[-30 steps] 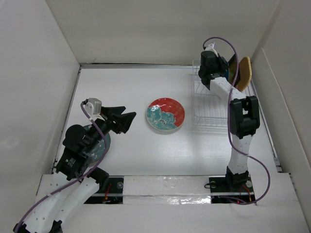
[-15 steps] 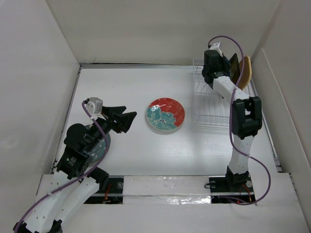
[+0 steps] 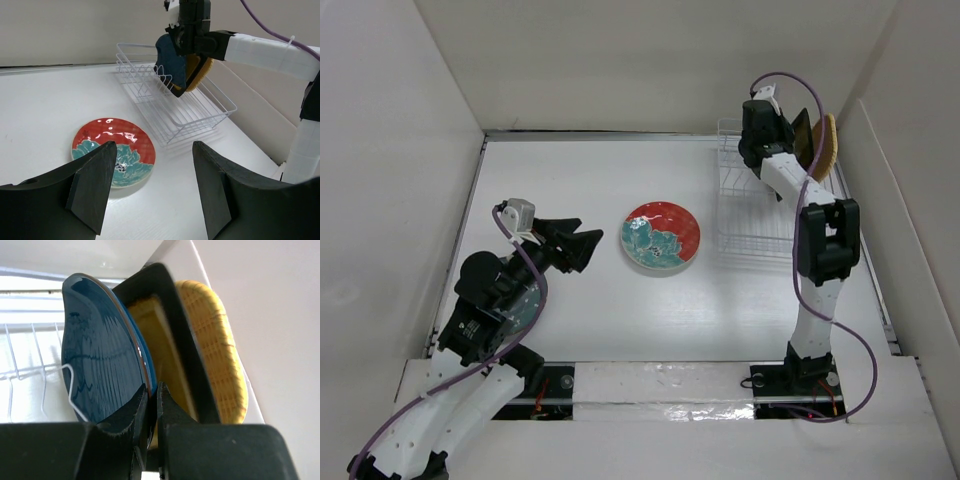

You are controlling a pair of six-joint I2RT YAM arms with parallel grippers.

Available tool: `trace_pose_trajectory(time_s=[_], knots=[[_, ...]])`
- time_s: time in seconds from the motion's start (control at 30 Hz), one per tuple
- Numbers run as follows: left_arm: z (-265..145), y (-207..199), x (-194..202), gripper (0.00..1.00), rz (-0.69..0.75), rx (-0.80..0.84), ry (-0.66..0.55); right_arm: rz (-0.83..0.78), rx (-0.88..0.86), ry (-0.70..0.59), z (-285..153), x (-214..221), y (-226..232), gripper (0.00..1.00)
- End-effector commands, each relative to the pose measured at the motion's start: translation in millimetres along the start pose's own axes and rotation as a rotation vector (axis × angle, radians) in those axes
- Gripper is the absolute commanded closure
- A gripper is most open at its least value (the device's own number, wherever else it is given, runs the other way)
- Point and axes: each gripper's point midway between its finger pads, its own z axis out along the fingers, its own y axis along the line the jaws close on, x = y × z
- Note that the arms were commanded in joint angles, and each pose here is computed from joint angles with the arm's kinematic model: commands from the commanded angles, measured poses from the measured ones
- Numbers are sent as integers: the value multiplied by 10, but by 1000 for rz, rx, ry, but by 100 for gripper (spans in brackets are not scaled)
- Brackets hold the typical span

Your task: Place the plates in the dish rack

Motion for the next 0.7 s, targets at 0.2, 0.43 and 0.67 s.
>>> trace_pose_trajectory(time_s=[0.2,0.43,0.67], knots=[[24,-83,-107,41,5,36,-35,-177,-39,101,20,427,509,100],[44,-84,-85,41,-1,39,-27,-116,-82,102,19,432,543,100],[104,-57,-8,41,-10,35,2,87,-167,65,-57,219,399,49]])
